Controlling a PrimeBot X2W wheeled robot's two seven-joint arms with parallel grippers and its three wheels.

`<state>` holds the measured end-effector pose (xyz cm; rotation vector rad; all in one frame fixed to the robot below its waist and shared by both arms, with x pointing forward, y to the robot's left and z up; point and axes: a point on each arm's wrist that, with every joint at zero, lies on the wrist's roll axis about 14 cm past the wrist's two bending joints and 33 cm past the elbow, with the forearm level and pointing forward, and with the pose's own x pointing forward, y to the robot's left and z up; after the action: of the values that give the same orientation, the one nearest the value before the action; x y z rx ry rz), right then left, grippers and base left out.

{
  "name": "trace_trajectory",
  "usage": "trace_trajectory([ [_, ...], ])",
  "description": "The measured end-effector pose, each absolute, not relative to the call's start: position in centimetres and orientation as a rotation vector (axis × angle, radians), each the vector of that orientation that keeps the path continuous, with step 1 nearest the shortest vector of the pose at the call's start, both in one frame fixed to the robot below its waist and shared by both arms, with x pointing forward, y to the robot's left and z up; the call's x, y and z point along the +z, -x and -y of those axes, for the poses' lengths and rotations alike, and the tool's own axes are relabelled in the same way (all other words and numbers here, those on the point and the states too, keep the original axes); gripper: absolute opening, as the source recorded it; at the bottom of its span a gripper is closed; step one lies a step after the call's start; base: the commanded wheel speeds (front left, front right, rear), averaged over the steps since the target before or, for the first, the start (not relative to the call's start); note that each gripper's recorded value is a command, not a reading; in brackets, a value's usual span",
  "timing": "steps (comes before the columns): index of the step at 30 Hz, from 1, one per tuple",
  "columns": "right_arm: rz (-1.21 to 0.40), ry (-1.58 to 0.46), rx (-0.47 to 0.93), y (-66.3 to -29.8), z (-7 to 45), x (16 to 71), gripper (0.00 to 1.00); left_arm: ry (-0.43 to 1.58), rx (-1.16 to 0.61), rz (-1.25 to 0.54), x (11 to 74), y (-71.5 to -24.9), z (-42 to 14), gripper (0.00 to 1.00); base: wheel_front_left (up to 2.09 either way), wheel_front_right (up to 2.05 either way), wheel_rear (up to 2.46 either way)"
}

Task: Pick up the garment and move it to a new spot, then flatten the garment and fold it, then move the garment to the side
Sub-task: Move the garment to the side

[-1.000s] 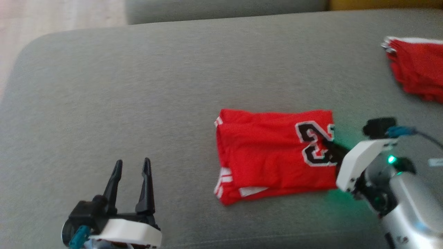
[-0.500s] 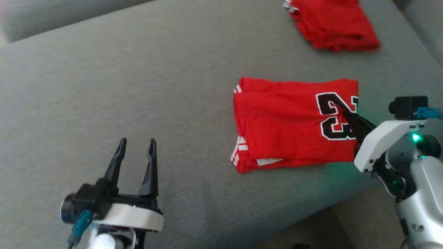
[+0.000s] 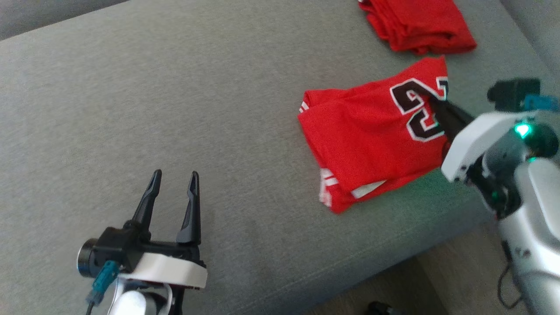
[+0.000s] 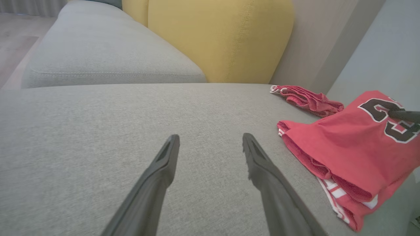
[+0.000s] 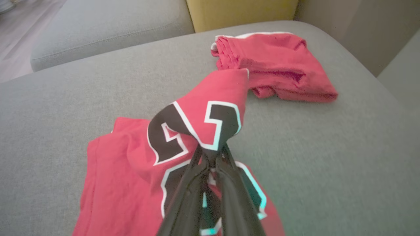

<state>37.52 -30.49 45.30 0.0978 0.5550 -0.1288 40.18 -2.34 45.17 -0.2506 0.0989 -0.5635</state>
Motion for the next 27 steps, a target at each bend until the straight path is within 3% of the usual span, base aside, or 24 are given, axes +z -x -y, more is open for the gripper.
trace_trajectory([
  [12, -0.474, 0.018, -0.099, -45.7, 31.1, 51.1, 0.00, 0.245, -0.439, -0.070, 46.4, -39.7, -1.7, 1.00, 0.00, 0.00, 0.00],
  [27, -0.451, 0.147, -0.224, -51.6, 36.3, 54.4, 0.00, 0.237, -0.323, -0.065, 46.2, -40.0, -5.3, 1.00, 0.00, 0.00, 0.00],
])
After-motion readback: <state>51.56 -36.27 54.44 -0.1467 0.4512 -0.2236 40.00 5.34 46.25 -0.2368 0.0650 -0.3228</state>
